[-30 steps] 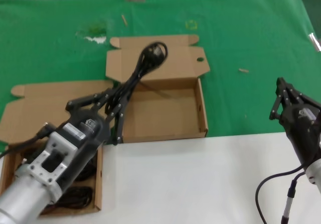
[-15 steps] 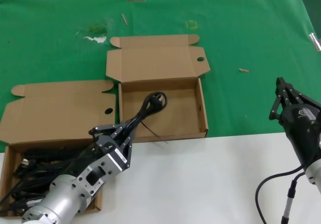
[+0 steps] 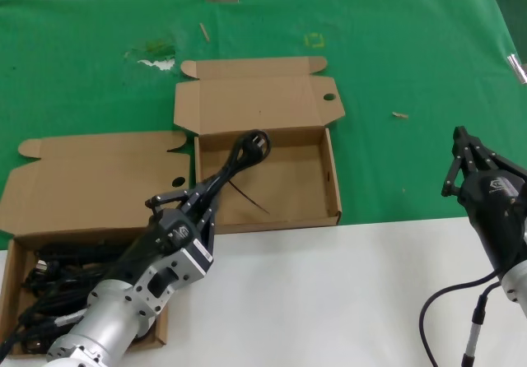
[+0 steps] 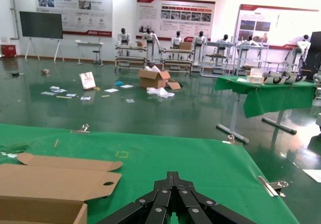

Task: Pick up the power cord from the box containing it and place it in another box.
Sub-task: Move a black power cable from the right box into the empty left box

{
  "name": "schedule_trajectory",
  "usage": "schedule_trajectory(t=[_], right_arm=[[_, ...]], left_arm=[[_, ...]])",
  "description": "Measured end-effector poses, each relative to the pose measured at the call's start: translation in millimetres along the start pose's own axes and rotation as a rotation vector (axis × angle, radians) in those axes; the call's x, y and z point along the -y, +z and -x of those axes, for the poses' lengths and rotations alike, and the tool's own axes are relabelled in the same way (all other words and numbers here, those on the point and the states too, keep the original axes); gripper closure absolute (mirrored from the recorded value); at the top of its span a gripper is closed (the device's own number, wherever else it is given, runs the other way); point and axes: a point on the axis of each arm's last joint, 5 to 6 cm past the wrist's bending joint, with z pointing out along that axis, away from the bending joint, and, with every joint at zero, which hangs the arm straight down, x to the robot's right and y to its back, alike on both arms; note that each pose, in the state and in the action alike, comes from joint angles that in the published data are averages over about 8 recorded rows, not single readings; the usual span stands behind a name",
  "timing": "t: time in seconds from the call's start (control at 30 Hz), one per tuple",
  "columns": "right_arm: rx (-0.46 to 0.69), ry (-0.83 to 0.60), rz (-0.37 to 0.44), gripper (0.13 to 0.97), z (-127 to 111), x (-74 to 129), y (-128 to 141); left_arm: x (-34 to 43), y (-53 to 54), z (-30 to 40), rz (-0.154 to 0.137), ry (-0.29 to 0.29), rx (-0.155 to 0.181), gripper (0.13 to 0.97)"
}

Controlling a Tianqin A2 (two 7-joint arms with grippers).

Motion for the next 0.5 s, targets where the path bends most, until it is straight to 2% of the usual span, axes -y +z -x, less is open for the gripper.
schedule_trajectory(t=[0.2, 0.5], right_arm=[[0.000, 0.000, 0.000, 0.958, 0.0, 0.0, 0.0], [0.000, 0.000, 0.000, 0.958, 0.0, 0.0, 0.0]], left_arm=[[-1.8, 4.7, -1.0, -0.001, -0.005, 0.027, 0.906], [-1.3, 9.2, -2.1, -0.004, -0.008, 0.038, 0.906]])
